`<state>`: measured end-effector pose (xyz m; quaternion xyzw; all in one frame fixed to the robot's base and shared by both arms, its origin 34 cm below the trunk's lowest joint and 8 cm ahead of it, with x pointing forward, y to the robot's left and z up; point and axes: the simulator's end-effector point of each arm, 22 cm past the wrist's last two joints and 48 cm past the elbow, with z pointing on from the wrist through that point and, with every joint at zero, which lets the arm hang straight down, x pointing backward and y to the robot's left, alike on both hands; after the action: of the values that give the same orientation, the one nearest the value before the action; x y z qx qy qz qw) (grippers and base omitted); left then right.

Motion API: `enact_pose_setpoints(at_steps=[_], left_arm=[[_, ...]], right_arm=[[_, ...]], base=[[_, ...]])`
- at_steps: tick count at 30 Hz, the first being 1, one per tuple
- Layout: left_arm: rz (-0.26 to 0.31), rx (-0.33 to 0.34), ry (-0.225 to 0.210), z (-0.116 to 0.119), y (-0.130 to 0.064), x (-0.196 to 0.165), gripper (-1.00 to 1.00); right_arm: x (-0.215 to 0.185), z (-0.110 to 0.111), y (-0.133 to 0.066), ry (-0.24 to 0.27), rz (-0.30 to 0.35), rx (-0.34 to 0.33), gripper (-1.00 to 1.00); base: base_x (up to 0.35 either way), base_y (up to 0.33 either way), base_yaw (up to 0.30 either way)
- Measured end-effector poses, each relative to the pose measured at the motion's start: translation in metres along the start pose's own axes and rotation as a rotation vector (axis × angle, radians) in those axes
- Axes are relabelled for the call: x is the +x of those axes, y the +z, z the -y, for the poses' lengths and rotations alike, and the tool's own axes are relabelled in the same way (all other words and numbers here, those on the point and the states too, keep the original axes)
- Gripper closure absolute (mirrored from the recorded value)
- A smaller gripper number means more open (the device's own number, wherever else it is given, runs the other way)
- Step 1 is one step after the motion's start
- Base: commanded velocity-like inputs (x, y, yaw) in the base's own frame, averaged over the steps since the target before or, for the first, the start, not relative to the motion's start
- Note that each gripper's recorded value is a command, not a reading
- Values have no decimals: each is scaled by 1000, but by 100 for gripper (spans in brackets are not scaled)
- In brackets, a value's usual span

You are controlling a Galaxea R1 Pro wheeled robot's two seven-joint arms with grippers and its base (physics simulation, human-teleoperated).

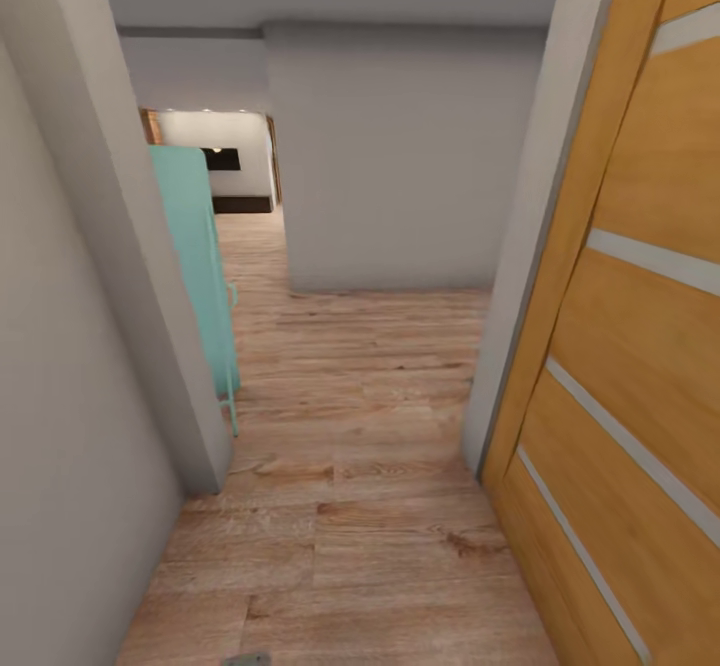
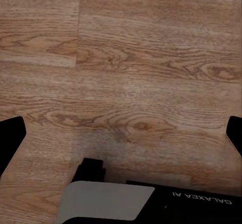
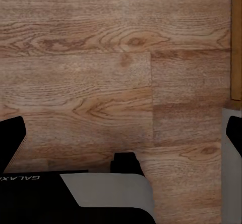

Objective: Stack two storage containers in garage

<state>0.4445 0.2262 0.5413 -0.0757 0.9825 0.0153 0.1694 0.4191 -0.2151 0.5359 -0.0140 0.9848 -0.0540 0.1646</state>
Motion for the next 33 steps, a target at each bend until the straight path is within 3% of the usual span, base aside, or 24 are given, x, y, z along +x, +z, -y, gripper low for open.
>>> enact_pose_setpoints(at_steps=[33], left_arm=[[0, -2, 0, -1, 0, 0, -100]], right_arm=[[0, -1, 0, 0, -1, -1, -100]], base=[[329, 0, 0]])
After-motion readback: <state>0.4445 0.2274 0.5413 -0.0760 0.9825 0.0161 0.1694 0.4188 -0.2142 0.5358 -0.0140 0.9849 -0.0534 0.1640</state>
